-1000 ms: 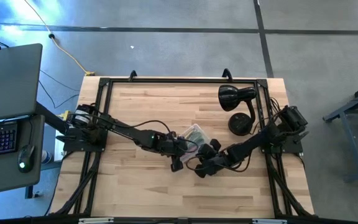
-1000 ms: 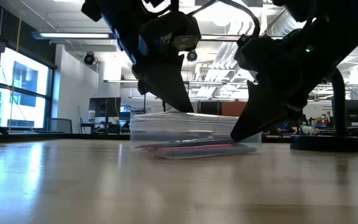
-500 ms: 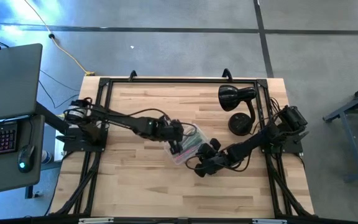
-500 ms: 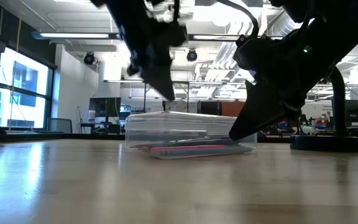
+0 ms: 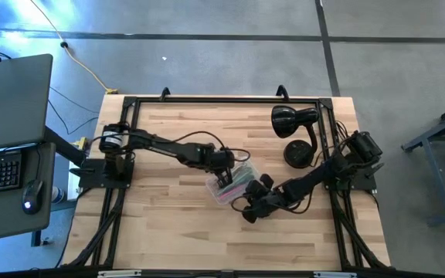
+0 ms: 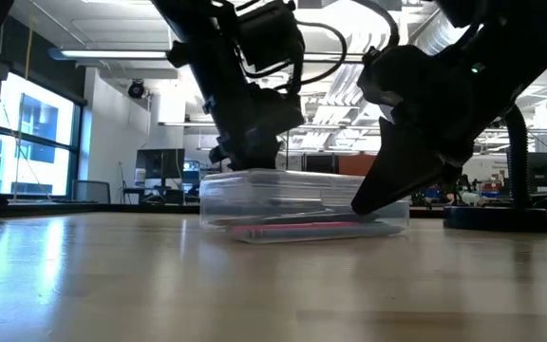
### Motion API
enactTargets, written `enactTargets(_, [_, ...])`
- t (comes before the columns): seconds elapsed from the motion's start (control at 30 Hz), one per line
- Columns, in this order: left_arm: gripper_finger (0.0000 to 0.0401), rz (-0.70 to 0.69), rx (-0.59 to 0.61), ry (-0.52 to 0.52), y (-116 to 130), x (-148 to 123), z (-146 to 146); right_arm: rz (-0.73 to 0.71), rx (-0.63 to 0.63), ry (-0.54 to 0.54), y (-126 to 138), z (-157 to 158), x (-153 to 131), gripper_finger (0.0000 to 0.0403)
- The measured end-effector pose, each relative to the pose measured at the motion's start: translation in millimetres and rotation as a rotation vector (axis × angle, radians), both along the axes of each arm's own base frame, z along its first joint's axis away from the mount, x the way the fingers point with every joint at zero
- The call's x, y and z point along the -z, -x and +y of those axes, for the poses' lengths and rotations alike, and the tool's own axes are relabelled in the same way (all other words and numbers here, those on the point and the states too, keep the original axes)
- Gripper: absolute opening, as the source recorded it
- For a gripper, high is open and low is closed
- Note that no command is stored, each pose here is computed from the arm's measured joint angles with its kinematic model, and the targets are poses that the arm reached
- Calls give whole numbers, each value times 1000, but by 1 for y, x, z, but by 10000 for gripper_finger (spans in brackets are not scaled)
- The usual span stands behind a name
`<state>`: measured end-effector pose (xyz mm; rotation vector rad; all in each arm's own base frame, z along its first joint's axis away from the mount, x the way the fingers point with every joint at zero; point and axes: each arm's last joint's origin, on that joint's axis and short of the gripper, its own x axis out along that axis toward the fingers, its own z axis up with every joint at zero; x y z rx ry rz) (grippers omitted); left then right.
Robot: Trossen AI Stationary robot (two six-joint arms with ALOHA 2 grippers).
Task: Pick & place school supplies into a supply box
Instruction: Close the transparent supply box
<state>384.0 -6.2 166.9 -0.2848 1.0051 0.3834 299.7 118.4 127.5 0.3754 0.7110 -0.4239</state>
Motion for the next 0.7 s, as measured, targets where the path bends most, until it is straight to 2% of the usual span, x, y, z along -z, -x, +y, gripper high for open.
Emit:
enactTargets(0.17, [11, -31, 5, 6, -3, 0, 0, 7, -8, -25, -4, -7, 0, 0])
enactTargets(0.7, [10, -53, 41, -6, -6, -1, 0, -13, -2, -6, -12, -22, -2, 0])
